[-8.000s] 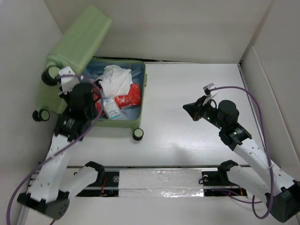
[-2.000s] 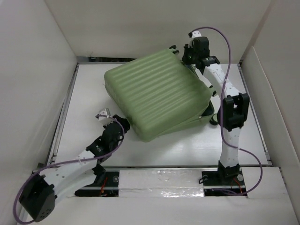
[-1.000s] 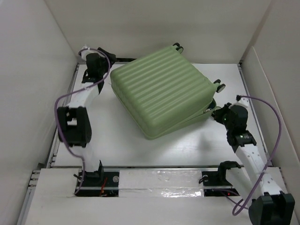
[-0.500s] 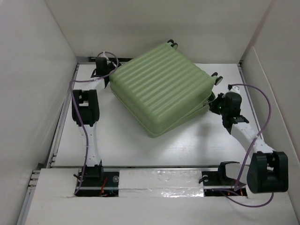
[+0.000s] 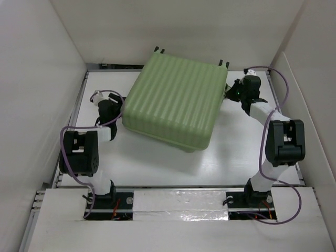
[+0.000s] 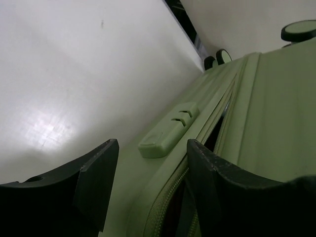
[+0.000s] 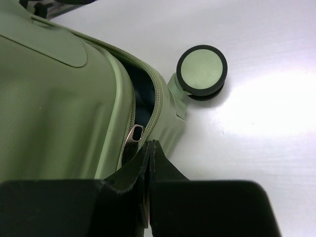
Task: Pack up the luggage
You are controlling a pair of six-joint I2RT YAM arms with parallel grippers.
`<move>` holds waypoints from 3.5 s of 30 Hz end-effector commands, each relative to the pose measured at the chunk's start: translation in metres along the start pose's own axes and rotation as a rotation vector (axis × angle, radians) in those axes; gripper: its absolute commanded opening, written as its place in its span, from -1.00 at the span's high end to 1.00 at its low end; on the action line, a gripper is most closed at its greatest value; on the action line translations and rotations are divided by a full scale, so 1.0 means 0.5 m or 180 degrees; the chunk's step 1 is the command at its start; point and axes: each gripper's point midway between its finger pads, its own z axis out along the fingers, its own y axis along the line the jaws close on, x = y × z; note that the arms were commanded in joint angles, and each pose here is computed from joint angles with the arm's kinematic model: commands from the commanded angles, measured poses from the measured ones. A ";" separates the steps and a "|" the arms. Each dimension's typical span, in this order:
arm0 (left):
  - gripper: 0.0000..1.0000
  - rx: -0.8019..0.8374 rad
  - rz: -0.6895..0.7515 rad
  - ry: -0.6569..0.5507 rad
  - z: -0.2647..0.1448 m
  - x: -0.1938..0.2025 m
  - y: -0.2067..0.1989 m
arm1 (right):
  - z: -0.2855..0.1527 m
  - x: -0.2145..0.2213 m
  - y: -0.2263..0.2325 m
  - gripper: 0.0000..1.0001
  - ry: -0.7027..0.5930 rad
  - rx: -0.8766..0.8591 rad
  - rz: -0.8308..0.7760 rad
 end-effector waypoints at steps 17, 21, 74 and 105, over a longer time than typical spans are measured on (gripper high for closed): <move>0.34 0.1106 0.0225 -0.1292 -0.332 -0.262 -0.411 | -0.208 0.010 0.109 0.08 -0.0349 -0.0840 0.0218; 1.00 0.1374 0.0353 -0.0689 -0.368 -0.128 -0.386 | -0.270 0.041 0.104 0.98 -0.0433 -0.0810 0.0189; 0.95 0.1685 0.0678 0.0621 -0.370 0.133 -0.326 | -0.356 0.266 0.238 0.65 -0.0051 -0.2174 -0.0582; -0.10 0.1369 0.0668 0.1579 -0.426 0.346 -0.109 | -0.328 0.284 0.209 0.24 -0.0364 -0.2185 -0.0639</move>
